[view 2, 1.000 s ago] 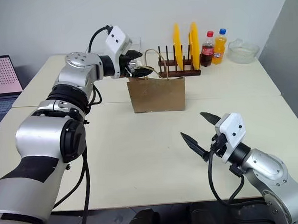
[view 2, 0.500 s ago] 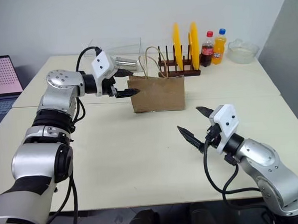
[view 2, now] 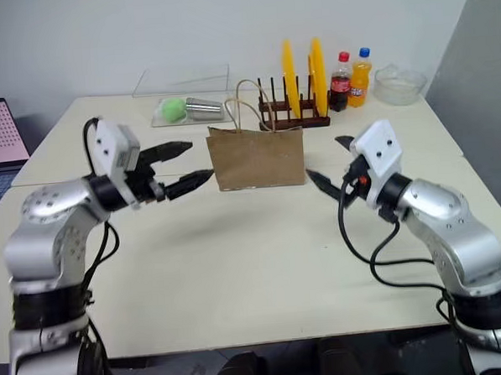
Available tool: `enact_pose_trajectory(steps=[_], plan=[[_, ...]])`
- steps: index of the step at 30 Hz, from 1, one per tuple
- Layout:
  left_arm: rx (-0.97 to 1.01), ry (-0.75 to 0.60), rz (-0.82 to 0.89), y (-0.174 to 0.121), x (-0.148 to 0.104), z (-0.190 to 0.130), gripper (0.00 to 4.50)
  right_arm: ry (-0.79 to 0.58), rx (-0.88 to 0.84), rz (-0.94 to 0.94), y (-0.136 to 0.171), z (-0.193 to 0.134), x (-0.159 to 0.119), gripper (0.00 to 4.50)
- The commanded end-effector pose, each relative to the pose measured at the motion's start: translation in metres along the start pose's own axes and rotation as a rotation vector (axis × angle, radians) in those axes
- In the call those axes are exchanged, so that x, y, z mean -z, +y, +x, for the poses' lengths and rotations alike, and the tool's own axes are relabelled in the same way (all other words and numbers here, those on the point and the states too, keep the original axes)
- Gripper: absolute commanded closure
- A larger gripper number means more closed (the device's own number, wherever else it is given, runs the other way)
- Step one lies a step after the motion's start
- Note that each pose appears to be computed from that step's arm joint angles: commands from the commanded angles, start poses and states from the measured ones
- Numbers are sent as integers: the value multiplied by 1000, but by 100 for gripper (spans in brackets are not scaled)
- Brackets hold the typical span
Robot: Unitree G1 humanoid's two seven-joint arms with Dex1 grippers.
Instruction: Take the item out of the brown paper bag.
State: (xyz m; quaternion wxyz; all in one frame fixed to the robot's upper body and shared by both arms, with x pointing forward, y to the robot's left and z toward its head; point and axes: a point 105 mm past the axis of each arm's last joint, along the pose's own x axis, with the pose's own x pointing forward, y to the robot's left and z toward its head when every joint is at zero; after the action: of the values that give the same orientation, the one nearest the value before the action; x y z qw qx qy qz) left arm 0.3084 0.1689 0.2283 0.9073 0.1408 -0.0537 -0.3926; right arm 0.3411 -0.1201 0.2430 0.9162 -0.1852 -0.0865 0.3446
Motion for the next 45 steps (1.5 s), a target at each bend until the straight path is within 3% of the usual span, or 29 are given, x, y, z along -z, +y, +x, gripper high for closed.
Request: enact_pose_trajectory(steps=[1,6,9,15,21,31,45], plan=[[-71,-52,36,-16,-16,-10,66,-28,-8,-86,-16,23,-12,168],[-118,12,-16,-43,12,-18,66,-39,8,-138,-43,71,-25,359],[-144,9,-32,-48,15,-16,66,20,33,-222,-57,101,-19,448],[-157,3,-31,-49,15,-13,66,199,60,-390,-57,133,1,448],[-147,2,-10,-48,12,-11,66,316,41,-535,-46,141,19,448],[-48,45,-5,-61,13,-20,66,344,-349,-481,-8,132,32,448],[169,211,-29,-100,39,-45,66,346,-588,-481,5,110,41,448]])
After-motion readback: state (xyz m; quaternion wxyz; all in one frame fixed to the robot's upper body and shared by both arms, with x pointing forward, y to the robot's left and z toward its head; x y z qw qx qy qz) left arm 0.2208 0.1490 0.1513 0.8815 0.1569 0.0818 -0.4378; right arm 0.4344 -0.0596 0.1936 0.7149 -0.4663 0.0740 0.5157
